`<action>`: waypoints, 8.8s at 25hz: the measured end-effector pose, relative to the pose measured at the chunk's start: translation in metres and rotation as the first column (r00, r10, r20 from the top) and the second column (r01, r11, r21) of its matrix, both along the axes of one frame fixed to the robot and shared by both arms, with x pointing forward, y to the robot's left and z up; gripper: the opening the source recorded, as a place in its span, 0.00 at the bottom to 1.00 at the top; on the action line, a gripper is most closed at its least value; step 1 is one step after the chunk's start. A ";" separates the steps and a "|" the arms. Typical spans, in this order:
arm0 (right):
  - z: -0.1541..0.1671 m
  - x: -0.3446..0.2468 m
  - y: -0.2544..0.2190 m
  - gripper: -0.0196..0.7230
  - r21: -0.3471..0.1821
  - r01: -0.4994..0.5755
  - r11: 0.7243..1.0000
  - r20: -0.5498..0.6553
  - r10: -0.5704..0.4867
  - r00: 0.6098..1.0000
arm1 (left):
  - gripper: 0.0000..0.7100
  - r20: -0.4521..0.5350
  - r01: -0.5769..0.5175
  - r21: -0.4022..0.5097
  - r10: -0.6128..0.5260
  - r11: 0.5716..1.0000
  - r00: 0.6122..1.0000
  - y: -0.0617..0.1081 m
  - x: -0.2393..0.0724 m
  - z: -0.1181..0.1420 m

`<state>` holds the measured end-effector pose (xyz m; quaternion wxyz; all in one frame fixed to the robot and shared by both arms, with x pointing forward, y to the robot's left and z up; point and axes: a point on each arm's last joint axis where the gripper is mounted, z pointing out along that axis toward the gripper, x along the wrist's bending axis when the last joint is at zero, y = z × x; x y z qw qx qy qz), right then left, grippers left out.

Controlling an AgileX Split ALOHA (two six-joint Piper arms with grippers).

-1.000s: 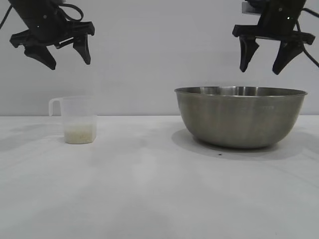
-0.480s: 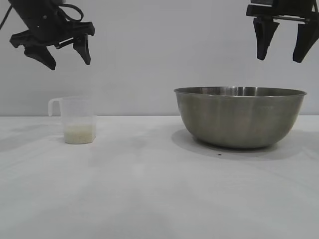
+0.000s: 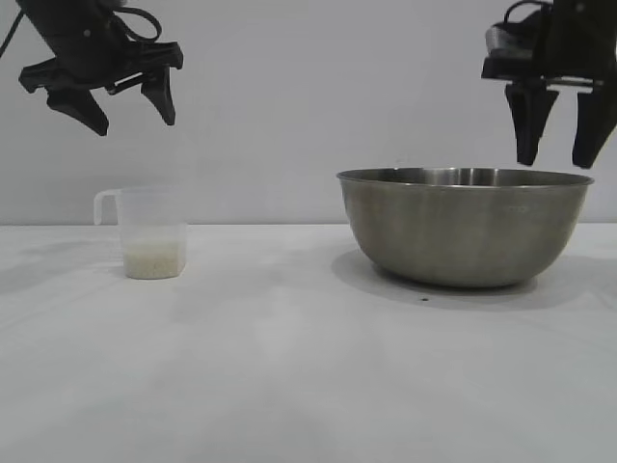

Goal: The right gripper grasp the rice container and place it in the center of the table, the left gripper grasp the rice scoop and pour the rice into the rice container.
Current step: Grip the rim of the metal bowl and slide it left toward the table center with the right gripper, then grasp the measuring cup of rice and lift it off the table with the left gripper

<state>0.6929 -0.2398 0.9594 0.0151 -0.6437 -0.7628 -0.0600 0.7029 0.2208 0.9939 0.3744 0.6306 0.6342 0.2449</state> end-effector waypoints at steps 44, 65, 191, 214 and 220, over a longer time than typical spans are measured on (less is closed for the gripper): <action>-0.015 -0.011 0.073 0.67 0.177 -0.136 0.975 -0.037 0.144 0.989 | 0.75 -0.010 0.001 0.001 -0.001 1.000 1.000 0.000 -0.001 -0.001; 0.105 -0.037 -0.003 0.78 -0.005 0.000 1.000 0.214 0.002 0.977 | 0.75 -0.025 0.003 0.003 -0.003 1.000 1.000 0.000 -0.001 -0.002; 0.084 -0.465 -0.052 0.73 0.081 0.009 0.997 0.813 -0.071 0.578 | 0.75 0.391 0.083 -0.088 -0.042 0.993 0.919 0.037 -0.259 -0.059; 0.084 -0.465 -0.052 0.67 0.081 0.009 0.997 0.813 -0.071 0.578 | 0.75 0.287 0.169 0.044 -0.174 0.985 0.942 0.033 -0.263 -0.104; 0.084 -0.465 -0.052 0.67 0.081 0.009 0.997 0.813 -0.071 0.578 | 0.75 0.340 0.128 0.059 -0.140 0.990 0.930 0.034 -0.246 -0.097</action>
